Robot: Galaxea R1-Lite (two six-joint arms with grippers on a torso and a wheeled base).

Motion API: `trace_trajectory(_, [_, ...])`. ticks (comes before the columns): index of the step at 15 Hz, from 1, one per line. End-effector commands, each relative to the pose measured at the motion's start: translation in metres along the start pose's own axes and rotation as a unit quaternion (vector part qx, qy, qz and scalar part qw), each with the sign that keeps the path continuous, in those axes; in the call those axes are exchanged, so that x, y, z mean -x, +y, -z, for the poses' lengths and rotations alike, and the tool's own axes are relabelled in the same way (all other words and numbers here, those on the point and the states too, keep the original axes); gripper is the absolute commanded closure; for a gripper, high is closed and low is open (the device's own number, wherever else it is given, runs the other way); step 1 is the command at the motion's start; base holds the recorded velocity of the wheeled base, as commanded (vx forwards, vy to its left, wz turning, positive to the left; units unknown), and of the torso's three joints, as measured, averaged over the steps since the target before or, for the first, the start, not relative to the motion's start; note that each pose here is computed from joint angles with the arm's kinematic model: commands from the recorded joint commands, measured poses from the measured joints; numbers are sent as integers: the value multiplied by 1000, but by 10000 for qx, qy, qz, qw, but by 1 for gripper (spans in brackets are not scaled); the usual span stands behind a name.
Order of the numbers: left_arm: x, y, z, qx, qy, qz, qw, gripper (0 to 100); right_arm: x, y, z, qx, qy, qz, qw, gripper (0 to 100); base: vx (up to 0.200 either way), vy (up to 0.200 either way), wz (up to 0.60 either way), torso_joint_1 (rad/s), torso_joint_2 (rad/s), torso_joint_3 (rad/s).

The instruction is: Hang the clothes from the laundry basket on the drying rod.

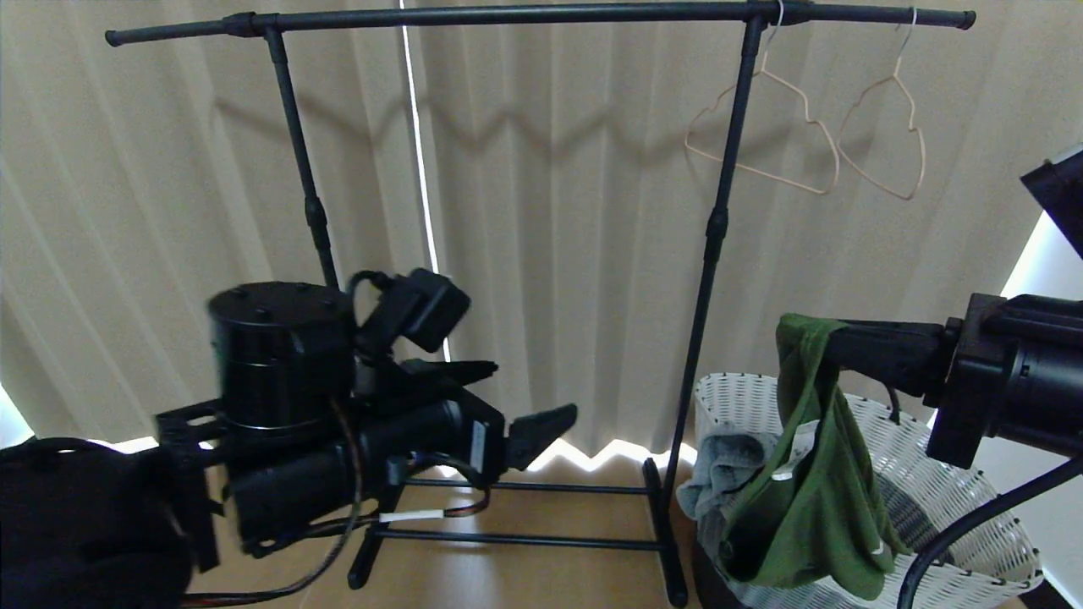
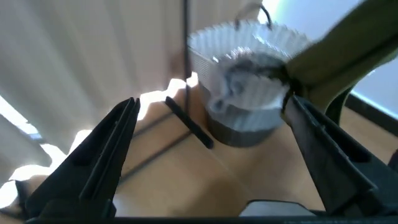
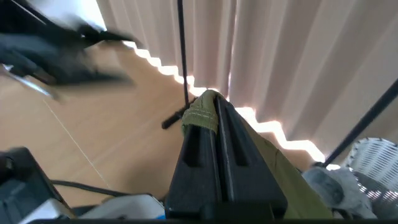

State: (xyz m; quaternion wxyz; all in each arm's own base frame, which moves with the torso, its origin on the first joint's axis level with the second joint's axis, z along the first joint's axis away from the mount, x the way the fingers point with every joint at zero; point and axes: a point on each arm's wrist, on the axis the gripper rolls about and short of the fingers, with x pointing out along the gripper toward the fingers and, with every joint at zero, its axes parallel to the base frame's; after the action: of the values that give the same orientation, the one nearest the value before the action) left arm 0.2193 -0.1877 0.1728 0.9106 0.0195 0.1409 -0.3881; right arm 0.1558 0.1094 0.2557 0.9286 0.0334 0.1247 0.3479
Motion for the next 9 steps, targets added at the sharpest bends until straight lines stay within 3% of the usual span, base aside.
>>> trace_trajectory(1, [-52, -23, 29, -56, 535, 432, 9976, 0, 4, 2, -9, -67, -188, -34, 9998, 100, 0, 0, 0, 0, 0, 0])
trace_trajectory(4, [-60, -58, 19, 115, 360, 1193, 9921, 0, 6, 3, -15, -210, -339, -153, 9991, 100, 0, 0, 0, 0, 0, 0])
trace_trajectory(9, [-71, -74, 17, 73, 132, 1439, 9895, 0, 4, 4, -19, -175, -461, -396, 9980, 100, 0, 0, 0, 0, 0, 0])
